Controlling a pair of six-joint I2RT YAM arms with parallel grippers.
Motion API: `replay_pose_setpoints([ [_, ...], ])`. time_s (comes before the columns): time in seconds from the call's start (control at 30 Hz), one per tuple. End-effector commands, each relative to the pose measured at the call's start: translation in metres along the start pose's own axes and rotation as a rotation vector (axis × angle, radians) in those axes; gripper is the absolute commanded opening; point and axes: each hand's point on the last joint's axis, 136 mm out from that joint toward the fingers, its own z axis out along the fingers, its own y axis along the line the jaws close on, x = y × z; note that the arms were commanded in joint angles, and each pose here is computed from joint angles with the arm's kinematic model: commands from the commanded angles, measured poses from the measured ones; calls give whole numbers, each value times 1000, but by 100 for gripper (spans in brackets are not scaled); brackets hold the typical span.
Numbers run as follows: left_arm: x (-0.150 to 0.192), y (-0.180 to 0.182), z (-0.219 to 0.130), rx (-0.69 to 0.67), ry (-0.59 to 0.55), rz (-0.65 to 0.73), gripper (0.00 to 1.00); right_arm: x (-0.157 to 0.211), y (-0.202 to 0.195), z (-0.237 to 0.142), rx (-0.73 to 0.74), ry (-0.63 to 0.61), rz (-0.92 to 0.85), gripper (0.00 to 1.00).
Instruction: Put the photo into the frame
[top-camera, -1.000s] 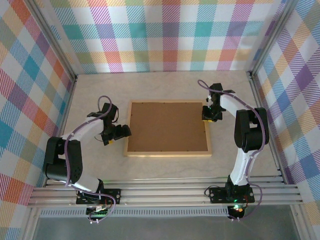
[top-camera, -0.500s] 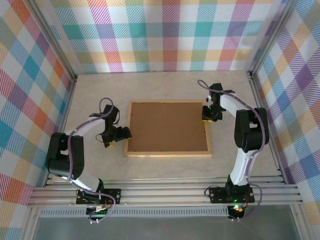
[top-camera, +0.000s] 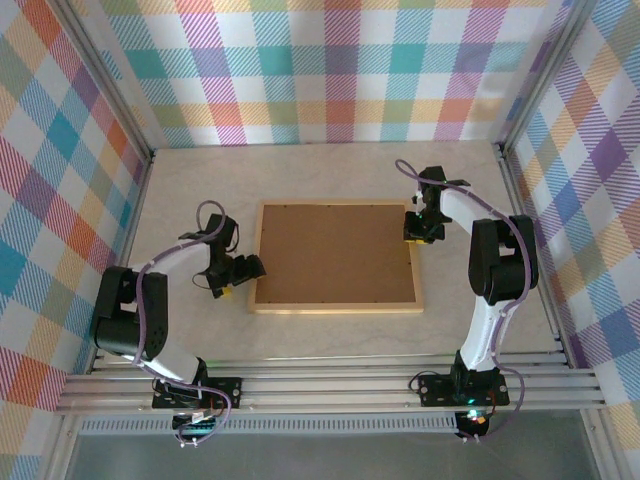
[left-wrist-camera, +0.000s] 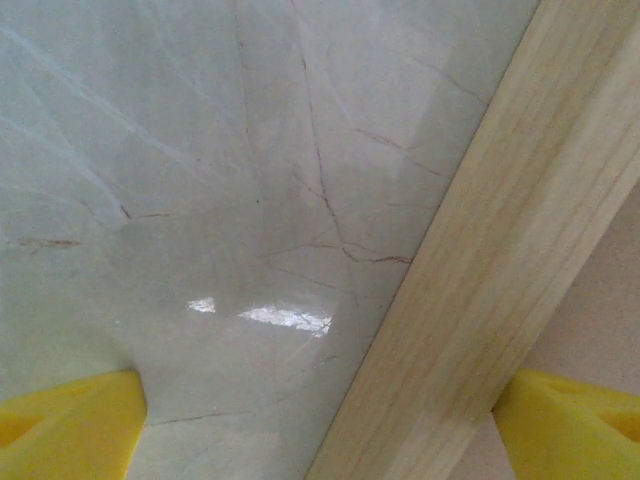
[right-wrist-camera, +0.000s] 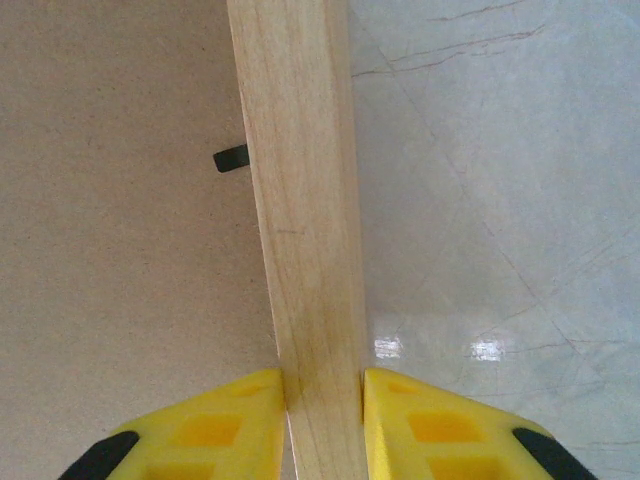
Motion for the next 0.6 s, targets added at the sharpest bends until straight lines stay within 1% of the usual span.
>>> replay_pose_setpoints([
  [0.0,41,15,36,-62,145,-18,89,0,7,2,-20,8,-3,27],
  [0.1,41,11,38,-55,144,-18,89,0,6,2,-20,6,-3,27],
  [0.17,37,6,32,-43,131,-15,89,1,6,3,-18,9,-3,27],
  [0.27,23,-6,9,-25,82,10,90,0,6,1,-13,4,-7,27],
  [0.4,1,-19,-28,1,-24,33,91,0,4,1,-4,4,-8,27],
  [0.5,-8,-18,-45,-3,-69,36,92,0,5,3,-10,7,-5,27],
  [0.57,-10,-12,-49,-17,-81,31,92,1,5,3,-13,9,-2,27],
])
